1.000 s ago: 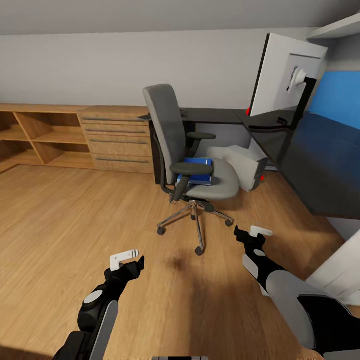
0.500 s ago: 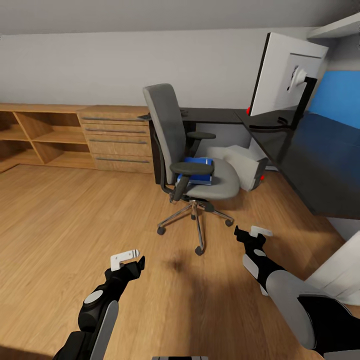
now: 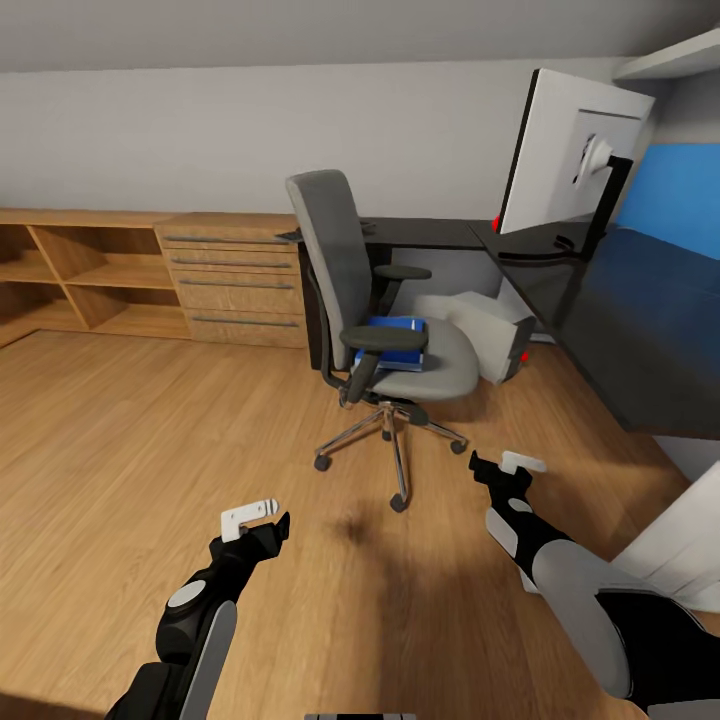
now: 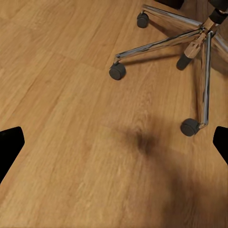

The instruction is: In the bedroom, organize the workspace by keeping the computer under the desk, ensuring the monitor is on the desk, placing the keyboard on the desk next to the monitor, placing the mouse on the desk next to the keyboard, moving the folder from the swivel chair onto the desk next to the mouse, stacking the notebook on top of the folder with the pen on top of the notebook, and positioning the swivel chair next to the desk.

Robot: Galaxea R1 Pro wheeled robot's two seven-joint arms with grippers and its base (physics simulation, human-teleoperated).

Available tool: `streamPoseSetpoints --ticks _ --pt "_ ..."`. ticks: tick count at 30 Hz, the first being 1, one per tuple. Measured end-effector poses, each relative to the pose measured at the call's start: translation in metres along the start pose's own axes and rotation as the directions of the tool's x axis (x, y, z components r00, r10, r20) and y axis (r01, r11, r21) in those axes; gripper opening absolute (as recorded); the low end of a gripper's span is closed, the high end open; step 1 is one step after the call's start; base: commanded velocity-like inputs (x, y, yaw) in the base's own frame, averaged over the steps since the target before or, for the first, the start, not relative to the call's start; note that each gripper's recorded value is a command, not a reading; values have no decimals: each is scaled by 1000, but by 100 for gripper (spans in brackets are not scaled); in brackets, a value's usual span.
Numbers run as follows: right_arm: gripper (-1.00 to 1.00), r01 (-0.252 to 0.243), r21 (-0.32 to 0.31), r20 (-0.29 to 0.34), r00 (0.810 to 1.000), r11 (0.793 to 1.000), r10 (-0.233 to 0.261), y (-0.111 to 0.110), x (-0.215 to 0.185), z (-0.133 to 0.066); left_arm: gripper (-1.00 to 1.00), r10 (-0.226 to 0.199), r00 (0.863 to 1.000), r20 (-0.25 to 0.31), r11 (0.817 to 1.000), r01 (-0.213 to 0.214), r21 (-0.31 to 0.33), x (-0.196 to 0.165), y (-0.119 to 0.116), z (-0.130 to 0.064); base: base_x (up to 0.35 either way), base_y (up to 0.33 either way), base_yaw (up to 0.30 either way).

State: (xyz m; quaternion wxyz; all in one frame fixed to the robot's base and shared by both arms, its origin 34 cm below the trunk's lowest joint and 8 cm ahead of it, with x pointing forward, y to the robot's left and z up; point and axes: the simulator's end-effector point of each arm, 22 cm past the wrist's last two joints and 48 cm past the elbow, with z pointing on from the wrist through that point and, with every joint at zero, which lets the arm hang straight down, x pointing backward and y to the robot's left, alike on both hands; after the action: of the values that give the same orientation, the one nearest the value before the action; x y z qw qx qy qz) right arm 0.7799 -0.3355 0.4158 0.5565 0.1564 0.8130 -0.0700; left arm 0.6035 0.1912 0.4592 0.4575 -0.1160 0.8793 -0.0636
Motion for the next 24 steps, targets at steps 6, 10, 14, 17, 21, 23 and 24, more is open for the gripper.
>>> streamPoseSetpoints --ticks 6,10,14,17,21,23,24 --pt "100 -1 1 5 1000 1000 1 -1 -2 1 100 0 1000 0 1000 0 -2 0 1 0 0 0 0" --pt "100 -7 5 7 1000 1000 7 -3 -4 1 100 0 1000 0 1000 0 -1 0 0 0 0 0 0" --pt "100 -38 20 -1 999 999 38 -7 -3 2 100 0 1000 0 1000 0 -2 0 1 0 0 0 0" --pt "100 -102 49 -14 995 994 103 -16 0 2 100 0 1000 0 1000 0 -2 0 1 0 0 0 0" --pt "100 -160 73 -16 987 984 162 -25 -5 5 100 0 1000 0 1000 0 -2 0 0 0 0 0 0" --pt "100 -188 80 -14 982 979 190 -28 -12 8 100 0 1000 0 1000 0 -1 0 0 0 0 0 0" --pt "100 -204 82 -14 978 976 206 -29 -17 9 100 0 1000 0 1000 0 -1 0 0 0 0 0 0"
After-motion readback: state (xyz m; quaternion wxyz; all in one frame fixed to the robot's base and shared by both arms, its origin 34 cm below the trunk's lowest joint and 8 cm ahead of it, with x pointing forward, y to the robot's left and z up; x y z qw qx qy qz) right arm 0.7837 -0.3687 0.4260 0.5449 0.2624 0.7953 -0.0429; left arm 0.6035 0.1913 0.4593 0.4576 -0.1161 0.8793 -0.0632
